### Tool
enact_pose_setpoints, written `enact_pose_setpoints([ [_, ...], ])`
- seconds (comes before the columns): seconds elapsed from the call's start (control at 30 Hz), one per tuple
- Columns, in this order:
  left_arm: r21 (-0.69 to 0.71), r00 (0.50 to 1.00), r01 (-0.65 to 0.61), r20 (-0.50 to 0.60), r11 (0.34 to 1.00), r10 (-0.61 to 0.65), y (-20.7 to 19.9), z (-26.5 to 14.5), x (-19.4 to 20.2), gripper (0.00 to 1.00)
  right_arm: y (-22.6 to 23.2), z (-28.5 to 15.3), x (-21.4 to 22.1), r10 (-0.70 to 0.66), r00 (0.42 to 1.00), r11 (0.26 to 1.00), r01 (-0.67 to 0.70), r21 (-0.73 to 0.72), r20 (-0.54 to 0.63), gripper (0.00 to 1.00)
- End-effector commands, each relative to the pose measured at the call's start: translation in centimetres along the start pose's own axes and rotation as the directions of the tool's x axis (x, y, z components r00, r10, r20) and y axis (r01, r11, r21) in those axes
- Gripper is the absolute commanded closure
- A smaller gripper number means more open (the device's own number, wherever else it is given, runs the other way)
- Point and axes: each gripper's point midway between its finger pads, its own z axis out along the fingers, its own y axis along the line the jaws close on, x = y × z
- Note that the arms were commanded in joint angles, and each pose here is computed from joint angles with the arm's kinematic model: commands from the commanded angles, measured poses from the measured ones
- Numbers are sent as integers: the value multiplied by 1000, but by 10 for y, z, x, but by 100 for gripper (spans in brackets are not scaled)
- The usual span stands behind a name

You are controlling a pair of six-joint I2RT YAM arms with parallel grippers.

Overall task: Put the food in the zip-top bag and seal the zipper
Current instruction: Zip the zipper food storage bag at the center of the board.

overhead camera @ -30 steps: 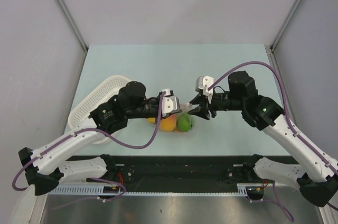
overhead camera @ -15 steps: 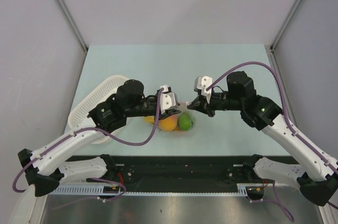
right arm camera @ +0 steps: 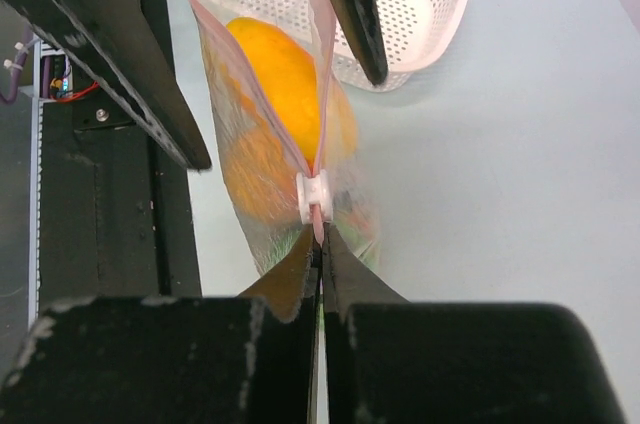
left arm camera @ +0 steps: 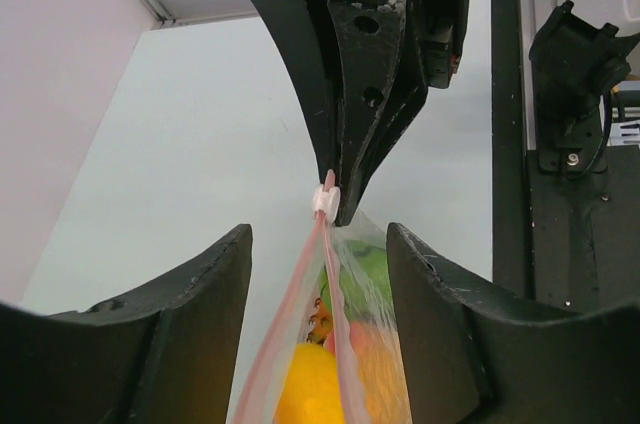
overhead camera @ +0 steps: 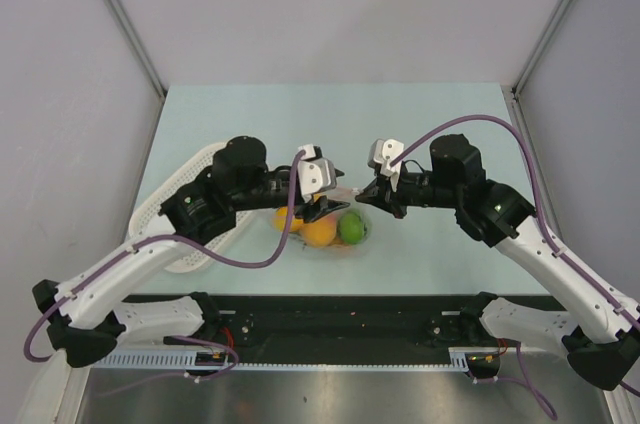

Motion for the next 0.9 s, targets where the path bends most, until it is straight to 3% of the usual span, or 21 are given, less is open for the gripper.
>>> enact_pose_setpoints([
  [0.0,32,1000,-19,20,999,18,0,11,-13,41,-4,-4,-18,-26,998,999,24,34,60,100],
  [0.17,62,1000,-15,21,998,14,-4,20,-12,53,-6,-4,-19,-26,998,999,23,44,63,100],
  [0.33,58,1000,3,21,998,-5,-4,22,-10,75,-7,-5,-18,-19,998,999,16,50,57,100],
  [0.57,47,1000,22,-2,999,-22,-5,21,1,86,-7,-6,-19,-17,998,998,13,56,62,100],
  [0.87,10,998,17,-59,1000,-17,2,11,23,89,-9,-14,-23,-22,997,996,15,90,71,100],
])
